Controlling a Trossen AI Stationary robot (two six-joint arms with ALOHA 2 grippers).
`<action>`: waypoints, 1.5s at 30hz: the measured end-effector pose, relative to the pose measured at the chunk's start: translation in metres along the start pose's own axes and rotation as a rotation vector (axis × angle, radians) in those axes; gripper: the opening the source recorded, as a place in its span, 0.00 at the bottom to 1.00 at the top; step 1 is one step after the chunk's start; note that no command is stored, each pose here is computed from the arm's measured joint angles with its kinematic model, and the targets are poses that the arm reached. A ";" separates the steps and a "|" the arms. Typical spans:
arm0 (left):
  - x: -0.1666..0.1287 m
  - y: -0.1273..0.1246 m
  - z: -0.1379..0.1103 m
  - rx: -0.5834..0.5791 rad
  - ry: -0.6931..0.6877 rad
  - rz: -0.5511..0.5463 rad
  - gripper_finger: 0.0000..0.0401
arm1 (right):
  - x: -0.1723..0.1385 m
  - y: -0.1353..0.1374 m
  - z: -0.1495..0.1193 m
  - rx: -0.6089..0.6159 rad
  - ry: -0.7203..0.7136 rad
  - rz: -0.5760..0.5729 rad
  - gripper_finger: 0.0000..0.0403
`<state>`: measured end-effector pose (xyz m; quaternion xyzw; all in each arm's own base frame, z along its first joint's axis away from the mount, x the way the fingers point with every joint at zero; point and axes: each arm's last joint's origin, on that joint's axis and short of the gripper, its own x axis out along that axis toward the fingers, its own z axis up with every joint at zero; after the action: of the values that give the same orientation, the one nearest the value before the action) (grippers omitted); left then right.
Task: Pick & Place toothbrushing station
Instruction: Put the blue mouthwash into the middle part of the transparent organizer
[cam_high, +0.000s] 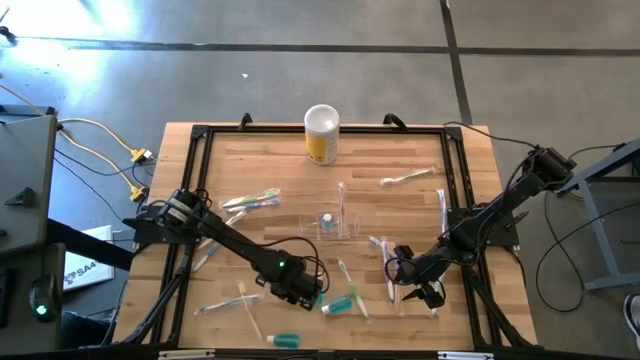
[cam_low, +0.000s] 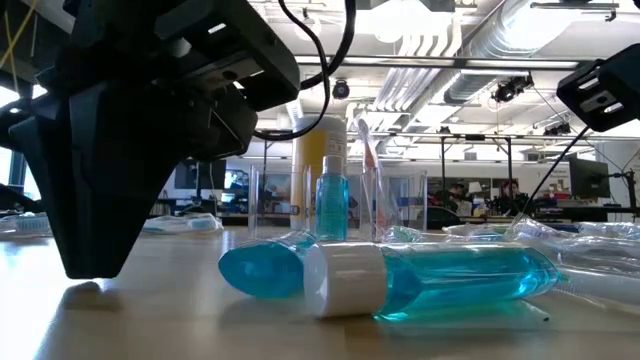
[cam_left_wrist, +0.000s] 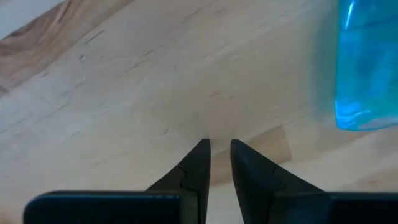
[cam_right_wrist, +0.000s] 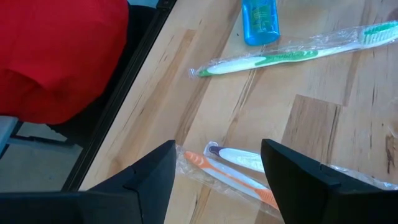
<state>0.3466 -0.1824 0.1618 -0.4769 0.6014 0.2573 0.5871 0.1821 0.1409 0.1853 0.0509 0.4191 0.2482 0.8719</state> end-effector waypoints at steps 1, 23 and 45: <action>0.000 0.000 0.000 0.007 -0.002 0.004 0.15 | 0.000 0.000 0.000 0.000 0.000 0.000 0.56; -0.016 0.005 0.016 0.133 -0.051 0.032 0.38 | 0.000 0.000 0.000 0.000 0.001 -0.001 0.56; -0.087 -0.022 -0.006 0.538 0.016 -0.022 0.52 | 0.000 0.000 0.001 0.078 -0.010 -0.006 0.56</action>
<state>0.3509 -0.1735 0.2514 -0.3121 0.6475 0.0779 0.6908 0.1827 0.1410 0.1858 0.0849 0.4244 0.2289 0.8720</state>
